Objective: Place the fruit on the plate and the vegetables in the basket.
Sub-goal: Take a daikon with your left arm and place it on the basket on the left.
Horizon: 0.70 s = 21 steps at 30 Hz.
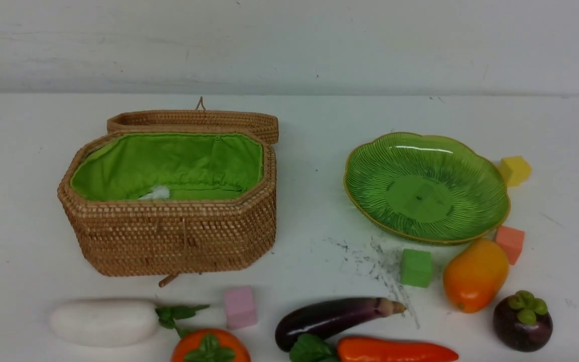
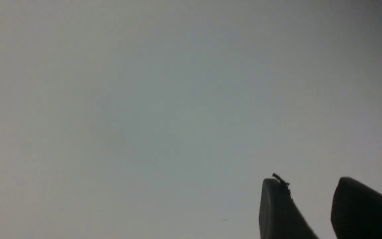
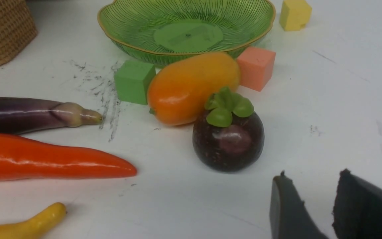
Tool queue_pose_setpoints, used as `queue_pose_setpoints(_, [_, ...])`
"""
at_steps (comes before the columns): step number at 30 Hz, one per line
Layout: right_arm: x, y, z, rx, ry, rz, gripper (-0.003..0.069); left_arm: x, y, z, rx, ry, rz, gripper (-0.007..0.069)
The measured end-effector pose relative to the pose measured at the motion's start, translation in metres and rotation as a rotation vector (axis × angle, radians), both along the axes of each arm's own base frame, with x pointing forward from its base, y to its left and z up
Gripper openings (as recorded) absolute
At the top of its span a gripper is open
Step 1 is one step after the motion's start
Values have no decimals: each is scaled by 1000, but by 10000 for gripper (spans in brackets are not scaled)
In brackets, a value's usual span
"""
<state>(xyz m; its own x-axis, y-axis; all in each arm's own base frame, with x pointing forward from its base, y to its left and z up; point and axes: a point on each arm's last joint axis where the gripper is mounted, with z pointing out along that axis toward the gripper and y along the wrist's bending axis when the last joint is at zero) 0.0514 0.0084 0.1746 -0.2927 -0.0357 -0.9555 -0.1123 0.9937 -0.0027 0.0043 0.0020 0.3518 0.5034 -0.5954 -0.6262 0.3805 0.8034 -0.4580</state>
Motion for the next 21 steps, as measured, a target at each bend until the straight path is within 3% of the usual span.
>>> queue_pose_setpoints(5, [0,0,0,0,0,0,242,-1,-4,66,74,222,-6,239])
queue_pose_setpoints(7, [0,0,0,0,0,0,242,11,-6,76,100,425,-30,239])
queue_pose_setpoints(14, [0,0,0,0,0,0,242,61,-9,49,167,948,-52,239])
queue_pose_setpoints(21, [0,0,0,0,0,0,242,91,-10,20,183,1121,-52,239])
